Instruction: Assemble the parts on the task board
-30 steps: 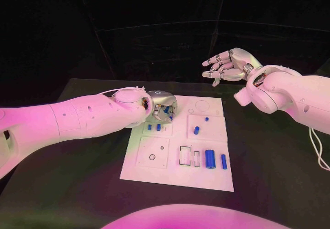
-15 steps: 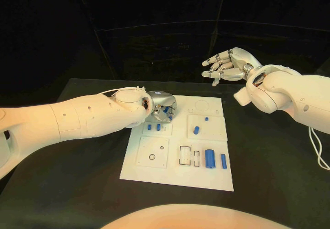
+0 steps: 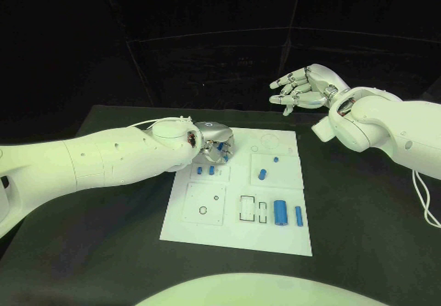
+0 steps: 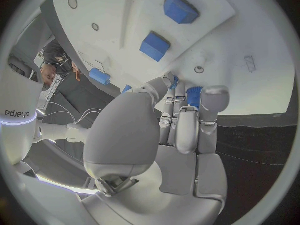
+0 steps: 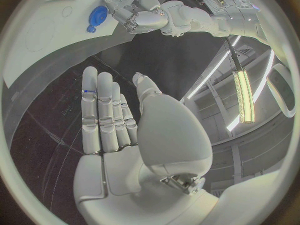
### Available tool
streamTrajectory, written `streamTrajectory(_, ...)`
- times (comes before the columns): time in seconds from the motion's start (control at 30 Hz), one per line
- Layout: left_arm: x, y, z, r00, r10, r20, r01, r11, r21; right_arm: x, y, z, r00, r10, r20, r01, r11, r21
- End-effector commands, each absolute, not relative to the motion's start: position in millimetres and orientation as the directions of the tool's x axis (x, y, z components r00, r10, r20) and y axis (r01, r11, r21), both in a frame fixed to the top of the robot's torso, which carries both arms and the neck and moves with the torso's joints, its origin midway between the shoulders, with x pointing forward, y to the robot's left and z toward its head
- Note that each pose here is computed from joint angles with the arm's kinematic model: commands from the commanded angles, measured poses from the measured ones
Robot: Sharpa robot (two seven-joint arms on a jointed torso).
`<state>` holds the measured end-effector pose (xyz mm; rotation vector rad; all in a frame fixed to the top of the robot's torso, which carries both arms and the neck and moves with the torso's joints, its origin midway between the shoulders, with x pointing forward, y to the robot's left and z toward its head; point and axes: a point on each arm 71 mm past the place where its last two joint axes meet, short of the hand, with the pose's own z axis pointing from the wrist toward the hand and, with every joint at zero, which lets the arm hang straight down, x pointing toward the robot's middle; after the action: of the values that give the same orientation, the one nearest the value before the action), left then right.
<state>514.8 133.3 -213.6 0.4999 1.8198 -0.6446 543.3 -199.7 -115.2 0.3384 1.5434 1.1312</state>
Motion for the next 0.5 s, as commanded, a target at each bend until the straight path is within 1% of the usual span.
streamTrajectory(0.03,513.2,132.7,-208.4,-0.282,-0.001,-0.959,0.632,0.752,-0.187,543,-198,-113,-0.325,0.73,-0.602,-0.366,0.49,0.791)
streamTrajectory(0.33,509.9,136.7,-197.2,-0.258,-0.039,-0.965,0.636,0.745,-0.2,543,-199,-113,-0.324,0.73,-0.602,-0.366,0.49,0.791)
streamTrajectory(0.5,508.1,142.6,-192.9,-0.256,-0.049,-0.965,0.631,0.748,-0.205,543,-199,-113,-0.324,0.73,-0.602,-0.366,0.49,0.791)
